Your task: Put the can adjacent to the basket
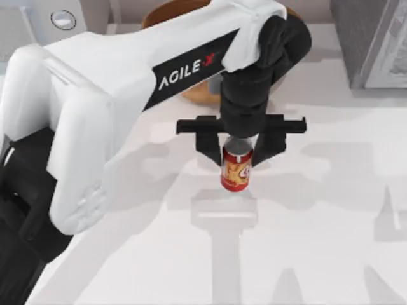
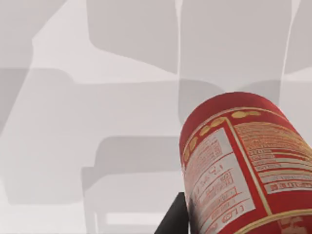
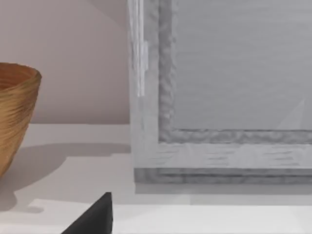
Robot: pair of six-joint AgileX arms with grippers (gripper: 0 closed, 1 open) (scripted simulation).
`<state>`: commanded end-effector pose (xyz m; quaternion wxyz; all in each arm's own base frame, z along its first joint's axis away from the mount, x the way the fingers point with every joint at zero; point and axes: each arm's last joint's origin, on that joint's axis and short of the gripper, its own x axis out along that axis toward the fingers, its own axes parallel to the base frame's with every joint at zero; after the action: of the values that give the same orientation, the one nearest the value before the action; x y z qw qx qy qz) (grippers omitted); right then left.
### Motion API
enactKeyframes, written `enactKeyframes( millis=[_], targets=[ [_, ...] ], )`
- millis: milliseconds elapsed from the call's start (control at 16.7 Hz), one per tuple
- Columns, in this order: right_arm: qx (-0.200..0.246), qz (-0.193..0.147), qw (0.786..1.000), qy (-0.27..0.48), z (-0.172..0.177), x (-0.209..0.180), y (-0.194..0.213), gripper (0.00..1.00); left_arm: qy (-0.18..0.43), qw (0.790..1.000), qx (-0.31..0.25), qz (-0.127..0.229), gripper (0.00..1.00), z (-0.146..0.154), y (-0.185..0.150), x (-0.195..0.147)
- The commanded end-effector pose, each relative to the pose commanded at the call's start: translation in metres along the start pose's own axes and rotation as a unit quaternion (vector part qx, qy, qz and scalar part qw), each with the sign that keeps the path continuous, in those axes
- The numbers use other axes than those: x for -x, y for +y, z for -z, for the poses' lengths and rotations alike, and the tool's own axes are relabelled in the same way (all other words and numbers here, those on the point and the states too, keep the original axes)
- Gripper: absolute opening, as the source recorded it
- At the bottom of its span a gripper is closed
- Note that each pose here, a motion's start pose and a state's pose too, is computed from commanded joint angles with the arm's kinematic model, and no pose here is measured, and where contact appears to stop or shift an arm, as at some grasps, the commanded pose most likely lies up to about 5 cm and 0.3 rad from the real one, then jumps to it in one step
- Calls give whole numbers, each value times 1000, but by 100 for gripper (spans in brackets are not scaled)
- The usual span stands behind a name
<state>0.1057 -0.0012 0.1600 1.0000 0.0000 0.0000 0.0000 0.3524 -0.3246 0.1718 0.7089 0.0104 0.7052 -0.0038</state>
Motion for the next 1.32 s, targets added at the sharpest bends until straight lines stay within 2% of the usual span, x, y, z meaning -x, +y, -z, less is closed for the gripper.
enactKeyframes(
  millis=[60,840,1320],
  targets=[
    [0,0,1000,0,0,0,0,100,0,1000,0,0,0,0,0,0],
    [0,0,1000,0,0,0,0,100,0,1000,0,0,98,0,0,0],
    [0,0,1000,0,0,0,0,100,0,1000,0,0,100,0,0,0]
  ],
)
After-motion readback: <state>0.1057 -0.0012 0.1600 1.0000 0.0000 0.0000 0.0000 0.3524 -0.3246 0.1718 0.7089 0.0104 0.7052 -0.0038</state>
